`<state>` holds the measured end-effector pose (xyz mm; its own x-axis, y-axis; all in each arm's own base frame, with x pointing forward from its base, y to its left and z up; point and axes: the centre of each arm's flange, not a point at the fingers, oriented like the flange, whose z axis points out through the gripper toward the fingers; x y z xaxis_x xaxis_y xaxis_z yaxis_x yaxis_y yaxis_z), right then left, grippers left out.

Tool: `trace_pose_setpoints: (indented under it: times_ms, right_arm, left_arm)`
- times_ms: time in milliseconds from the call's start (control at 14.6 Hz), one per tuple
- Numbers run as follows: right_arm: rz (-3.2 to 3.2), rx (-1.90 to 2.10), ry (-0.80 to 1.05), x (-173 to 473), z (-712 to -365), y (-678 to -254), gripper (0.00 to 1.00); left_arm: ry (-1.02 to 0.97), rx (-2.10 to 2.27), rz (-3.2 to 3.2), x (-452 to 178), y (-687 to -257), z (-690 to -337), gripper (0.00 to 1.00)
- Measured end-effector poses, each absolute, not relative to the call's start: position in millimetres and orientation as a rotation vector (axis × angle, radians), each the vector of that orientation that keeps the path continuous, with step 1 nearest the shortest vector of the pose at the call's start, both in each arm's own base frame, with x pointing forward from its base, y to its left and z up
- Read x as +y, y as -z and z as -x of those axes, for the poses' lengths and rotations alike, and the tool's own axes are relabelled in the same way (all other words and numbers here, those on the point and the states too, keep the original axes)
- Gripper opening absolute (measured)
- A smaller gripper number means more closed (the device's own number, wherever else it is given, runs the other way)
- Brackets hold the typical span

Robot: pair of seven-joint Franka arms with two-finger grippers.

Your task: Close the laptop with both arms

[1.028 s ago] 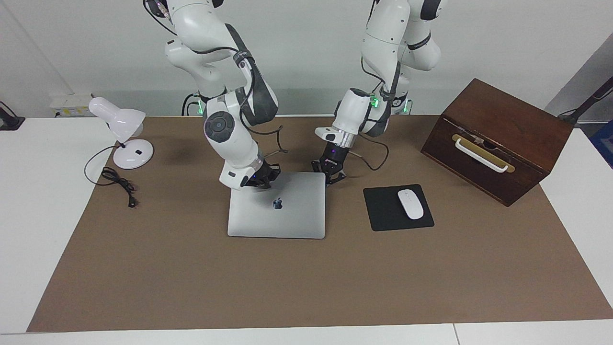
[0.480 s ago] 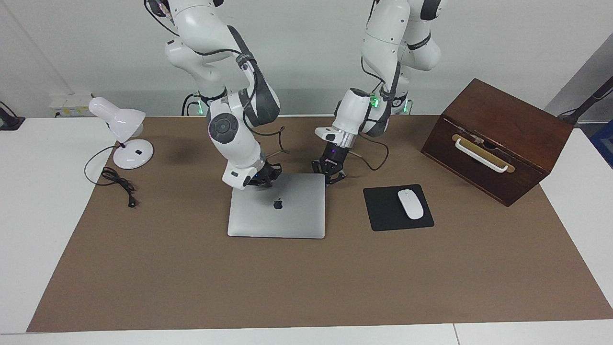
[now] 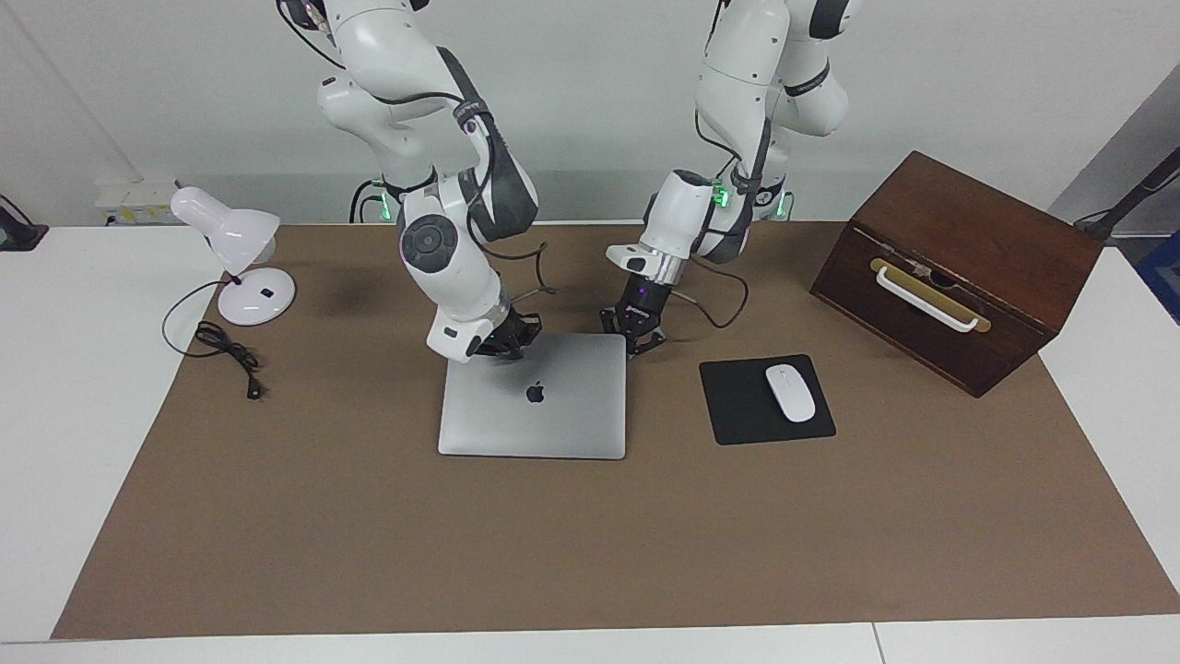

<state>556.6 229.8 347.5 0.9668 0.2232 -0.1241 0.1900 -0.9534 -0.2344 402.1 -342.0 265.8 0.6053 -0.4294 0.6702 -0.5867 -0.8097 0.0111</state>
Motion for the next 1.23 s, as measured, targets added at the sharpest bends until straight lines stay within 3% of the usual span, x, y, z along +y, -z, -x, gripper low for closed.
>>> trace_pose_setpoints:
  times_ms: [548, 1234]
  right_arm:
    - [2.888, -0.313, -0.181, 233, -564, -364, 0.01]
    - [2.878, -0.273, -0.201, 226, -581, -423, 0.01]
  left_arm:
    - [-0.996, -0.838, -2.603, -342, -266, -402, 0.01]
    - [-0.998, -0.823, -2.609, -338, -266, -404, 0.01]
